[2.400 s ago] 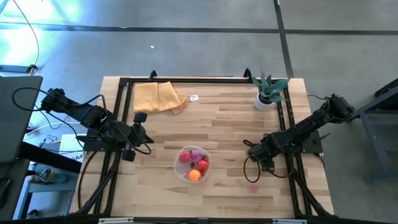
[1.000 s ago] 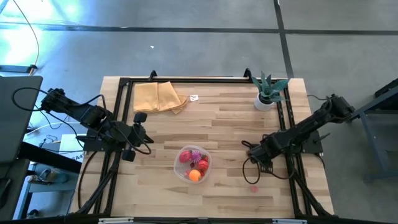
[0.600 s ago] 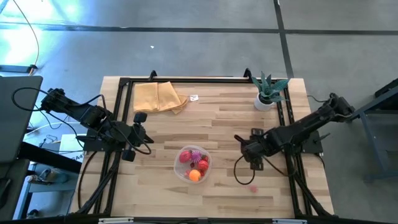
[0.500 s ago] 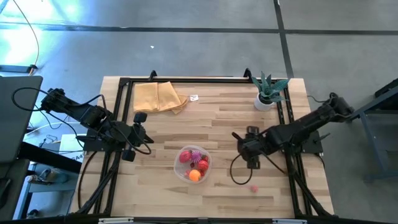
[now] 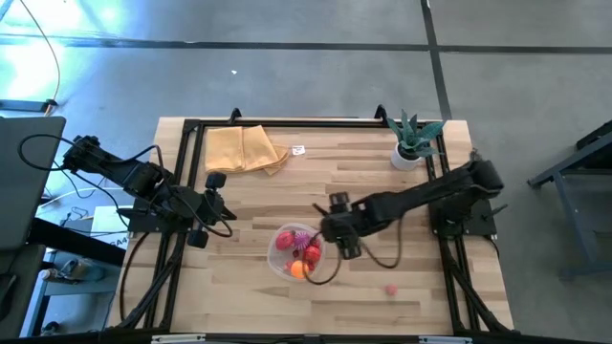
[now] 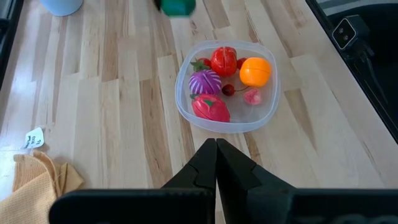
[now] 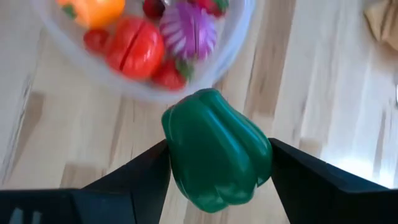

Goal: Pick and placing Produce into tupperware
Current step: Put the bell pepper into the bin

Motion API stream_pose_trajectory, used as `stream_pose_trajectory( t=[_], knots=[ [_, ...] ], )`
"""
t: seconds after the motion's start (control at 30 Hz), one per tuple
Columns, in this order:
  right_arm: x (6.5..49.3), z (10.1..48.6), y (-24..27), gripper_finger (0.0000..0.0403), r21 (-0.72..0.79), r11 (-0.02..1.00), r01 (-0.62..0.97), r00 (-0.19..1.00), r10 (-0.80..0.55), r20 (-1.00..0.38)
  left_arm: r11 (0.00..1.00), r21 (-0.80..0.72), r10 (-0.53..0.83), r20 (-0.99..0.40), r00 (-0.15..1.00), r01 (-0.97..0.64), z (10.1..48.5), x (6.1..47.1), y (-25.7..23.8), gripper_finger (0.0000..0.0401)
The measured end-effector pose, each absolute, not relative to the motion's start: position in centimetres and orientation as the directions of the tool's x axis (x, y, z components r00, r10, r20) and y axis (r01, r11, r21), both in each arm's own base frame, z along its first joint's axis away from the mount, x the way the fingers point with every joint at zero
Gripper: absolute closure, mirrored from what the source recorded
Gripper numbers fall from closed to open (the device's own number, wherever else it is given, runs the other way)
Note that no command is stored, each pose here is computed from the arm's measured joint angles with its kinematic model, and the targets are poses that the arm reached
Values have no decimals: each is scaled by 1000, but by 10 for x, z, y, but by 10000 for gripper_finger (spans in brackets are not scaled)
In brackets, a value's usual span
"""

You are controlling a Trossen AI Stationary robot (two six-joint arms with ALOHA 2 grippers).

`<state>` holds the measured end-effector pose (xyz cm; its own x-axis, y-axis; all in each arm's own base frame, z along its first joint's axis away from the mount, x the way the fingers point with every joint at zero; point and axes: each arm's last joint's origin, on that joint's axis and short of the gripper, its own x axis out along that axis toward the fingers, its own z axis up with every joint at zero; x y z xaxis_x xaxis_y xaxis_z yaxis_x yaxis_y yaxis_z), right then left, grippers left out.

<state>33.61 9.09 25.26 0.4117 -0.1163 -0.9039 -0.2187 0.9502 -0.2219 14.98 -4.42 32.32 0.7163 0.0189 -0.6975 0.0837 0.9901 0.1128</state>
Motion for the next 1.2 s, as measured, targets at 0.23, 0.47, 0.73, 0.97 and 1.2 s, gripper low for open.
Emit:
stream_pose_trajectory(
  t=[0.23, 0.47, 0.73, 0.97, 1.2],
  knots=[
    [390, 241, 101, 158, -213, 924, -317, 396, -75, -915, 990, 113, 19, -697, 717, 83, 323, 150, -44, 400],
    [431, 236, 114, 158, -200, 888, -414, 419, -9, -908, 990, 113, 19, -697, 716, 84, 323, 150, -44, 400],
    [455, 236, 123, 158, -192, 834, -518, 419, 52, -907, 990, 113, 19, -697, 716, 84, 323, 150, -44, 400],
    [465, 222, 118, 158, -166, 814, -557, 419, 103, -902, 990, 113, 19, -697, 717, 84, 323, 150, -44, 400],
    [474, 209, 116, 158, -182, 801, -570, 432, 104, -896, 990, 113, 19, -697, 717, 84, 323, 150, -44, 400]
  ],
)
